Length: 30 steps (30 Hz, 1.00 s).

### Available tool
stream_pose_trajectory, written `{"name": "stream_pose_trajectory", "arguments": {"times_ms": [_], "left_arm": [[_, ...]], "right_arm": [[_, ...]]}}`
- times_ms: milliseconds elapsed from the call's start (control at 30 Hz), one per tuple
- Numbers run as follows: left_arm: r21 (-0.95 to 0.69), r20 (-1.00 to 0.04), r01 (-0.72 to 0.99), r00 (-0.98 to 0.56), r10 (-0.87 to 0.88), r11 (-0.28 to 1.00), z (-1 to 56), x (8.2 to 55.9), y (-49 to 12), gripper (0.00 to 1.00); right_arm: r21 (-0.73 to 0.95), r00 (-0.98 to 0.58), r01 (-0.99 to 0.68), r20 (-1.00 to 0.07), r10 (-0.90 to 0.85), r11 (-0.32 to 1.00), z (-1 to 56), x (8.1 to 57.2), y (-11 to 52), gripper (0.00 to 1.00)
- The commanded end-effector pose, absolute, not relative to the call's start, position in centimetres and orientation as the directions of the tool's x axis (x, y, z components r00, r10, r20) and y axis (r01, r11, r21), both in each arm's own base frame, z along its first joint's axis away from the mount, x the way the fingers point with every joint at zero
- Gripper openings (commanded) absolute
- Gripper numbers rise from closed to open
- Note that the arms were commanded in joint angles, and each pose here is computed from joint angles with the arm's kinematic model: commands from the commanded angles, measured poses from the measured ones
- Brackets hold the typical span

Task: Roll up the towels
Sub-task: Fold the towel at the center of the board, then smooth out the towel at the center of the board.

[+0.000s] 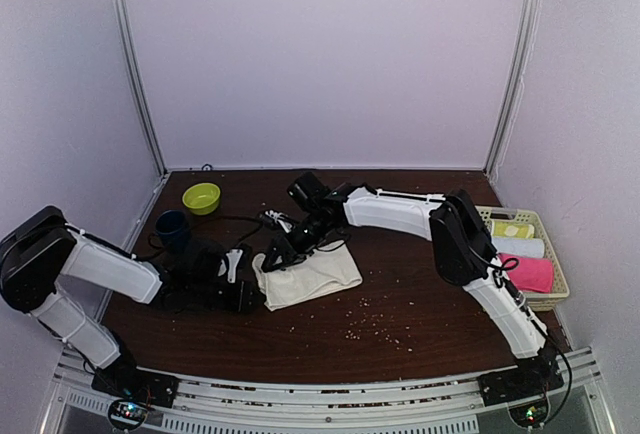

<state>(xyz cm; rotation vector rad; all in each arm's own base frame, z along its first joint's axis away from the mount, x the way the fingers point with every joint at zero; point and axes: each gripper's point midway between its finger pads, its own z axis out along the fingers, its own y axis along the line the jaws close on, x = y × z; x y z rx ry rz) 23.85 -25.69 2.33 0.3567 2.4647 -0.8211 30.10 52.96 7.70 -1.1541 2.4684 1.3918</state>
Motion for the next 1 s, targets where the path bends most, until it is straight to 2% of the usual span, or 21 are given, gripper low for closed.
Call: {"name": "stream_pose_trajectory", "arguments": {"times_ms": [0, 200, 267, 333, 400, 567, 733, 833, 967], "left_arm": [[-0.465, -0.535, 0.340, -0.843, 0.046, 0.817, 2.5, 22.6, -23.4, 0.27], [-0.397, -0.660, 0.351, -0.752, 0.002, 0.848, 8.0, 23.6, -21.4, 0.28], [-0.385, -0.702, 0.372, -0.713, -0.007, 0.845, 9.8, 24.2, -21.3, 0.32], [-0.390, -0.731, 0.417, -0.683, 0.000, 0.821, 11.5, 24.9, -22.3, 0.38], [-0.384, -0.738, 0.431, -0.675, 0.010, 0.817, 12.3, 26.2, -23.5, 0.38], [-0.407, -0.704, 0.467, -0.708, 0.055, 0.785, 12.1, 29.9, -28.3, 0.36], [-0.515, -0.629, 0.481, -0.775, 0.069, 0.710, 9.9, 30.9, -32.2, 0.33], [-0.510, -0.579, 0.447, -0.810, 0.092, 0.735, 8.0, 30.3, -31.7, 0.30], [-0.465, -0.535, 0.368, -0.841, 0.075, 0.805, 6.0, 28.7, -27.7, 0.30]], "right_arm": [[0.737, -0.695, -0.645, -0.457, -0.555, 0.201, 10.8, 29.1, 54.5, 0.36], [0.634, -0.620, -0.747, -0.556, -0.554, 0.199, 15.5, 29.8, 51.5, 0.44], [0.595, -0.602, -0.774, -0.582, -0.547, 0.218, 16.2, 30.9, 49.9, 0.44], [0.542, -0.586, -0.798, -0.601, -0.544, 0.261, 16.0, 32.6, 47.9, 0.44], [0.484, -0.581, -0.811, -0.598, -0.551, 0.329, 14.8, 34.6, 45.4, 0.44], [0.394, -0.601, -0.799, -0.561, -0.570, 0.455, 11.4, 37.4, 40.2, 0.43], [0.398, -0.628, -0.778, -0.510, -0.587, 0.487, 8.0, 37.4, 37.7, 0.42], [0.415, -0.625, -0.780, -0.487, -0.610, 0.468, 6.6, 36.3, 37.3, 0.41], [0.401, -0.626, -0.779, -0.463, -0.627, 0.482, 5.0, 36.1, 36.8, 0.41]]}}
